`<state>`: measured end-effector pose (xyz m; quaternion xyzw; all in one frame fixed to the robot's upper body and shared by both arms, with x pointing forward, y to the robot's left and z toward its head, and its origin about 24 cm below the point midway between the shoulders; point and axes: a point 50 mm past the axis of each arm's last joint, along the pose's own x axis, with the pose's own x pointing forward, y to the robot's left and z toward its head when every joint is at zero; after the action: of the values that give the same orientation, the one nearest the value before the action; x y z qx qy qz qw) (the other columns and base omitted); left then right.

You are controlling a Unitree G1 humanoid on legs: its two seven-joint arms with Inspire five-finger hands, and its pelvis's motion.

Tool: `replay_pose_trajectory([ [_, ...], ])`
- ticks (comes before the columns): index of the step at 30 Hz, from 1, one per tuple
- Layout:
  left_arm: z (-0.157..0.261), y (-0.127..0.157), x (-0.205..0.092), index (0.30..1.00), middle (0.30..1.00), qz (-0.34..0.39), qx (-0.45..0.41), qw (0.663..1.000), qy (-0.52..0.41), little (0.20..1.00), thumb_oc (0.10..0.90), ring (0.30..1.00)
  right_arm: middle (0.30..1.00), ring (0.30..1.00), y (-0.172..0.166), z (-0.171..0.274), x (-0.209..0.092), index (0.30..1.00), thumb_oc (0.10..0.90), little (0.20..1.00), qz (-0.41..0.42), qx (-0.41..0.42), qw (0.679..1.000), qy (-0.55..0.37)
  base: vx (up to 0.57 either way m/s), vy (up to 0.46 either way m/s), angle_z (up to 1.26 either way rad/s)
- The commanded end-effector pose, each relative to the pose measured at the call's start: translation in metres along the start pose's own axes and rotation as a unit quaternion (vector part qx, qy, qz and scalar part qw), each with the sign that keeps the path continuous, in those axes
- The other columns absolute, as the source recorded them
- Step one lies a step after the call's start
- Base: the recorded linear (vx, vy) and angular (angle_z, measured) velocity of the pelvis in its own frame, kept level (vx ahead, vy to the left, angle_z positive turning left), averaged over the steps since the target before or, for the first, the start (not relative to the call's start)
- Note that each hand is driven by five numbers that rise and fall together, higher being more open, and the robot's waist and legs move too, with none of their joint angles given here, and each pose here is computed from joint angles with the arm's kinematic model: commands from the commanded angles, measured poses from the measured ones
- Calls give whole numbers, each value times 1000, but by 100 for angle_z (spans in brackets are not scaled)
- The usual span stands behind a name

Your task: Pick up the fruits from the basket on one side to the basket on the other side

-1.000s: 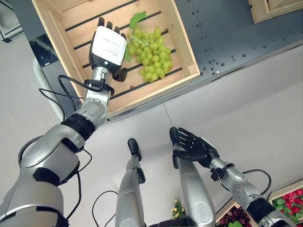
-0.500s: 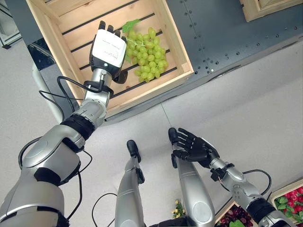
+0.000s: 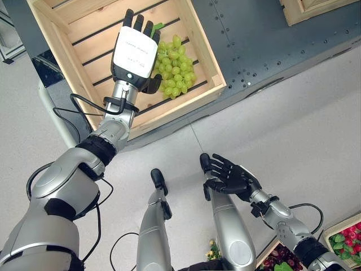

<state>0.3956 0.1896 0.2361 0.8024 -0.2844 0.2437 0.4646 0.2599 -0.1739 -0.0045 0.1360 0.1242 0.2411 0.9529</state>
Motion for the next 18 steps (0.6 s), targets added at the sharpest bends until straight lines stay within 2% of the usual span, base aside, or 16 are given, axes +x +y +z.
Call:
replay_pose_trajectory([
  [1, -45, 43, 34, 900, 900, 126, 20, 988, 82, 900, 800, 900, 900, 900, 15, 3, -5, 900, 800, 900, 32, 24, 998, -52, 0, 0, 0],
  [6, -28, 47, 39, 900, 900, 118, 16, 993, 21, 900, 800, 900, 900, 900, 16, 5, -3, 900, 800, 900, 34, 23, 998, -52, 0, 0, 0],
  [8, -19, 38, 41, 900, 900, 40, 24, 999, 0, 900, 800, 900, 900, 900, 16, 7, -1, 900, 800, 900, 33, 22, 998, -51, 0, 0, 0],
  [11, -13, 33, 40, 900, 900, 11, 8, 1000, -10, 900, 800, 900, 900, 900, 17, 10, 1, 900, 800, 900, 35, 20, 998, -52, 0, 0, 0],
  [18, -8, 33, 39, 900, 900, 59, -26, 997, -31, 900, 800, 900, 900, 900, 15, 6, -1, 900, 800, 900, 37, 19, 998, -49, 0, 0, 0],
])
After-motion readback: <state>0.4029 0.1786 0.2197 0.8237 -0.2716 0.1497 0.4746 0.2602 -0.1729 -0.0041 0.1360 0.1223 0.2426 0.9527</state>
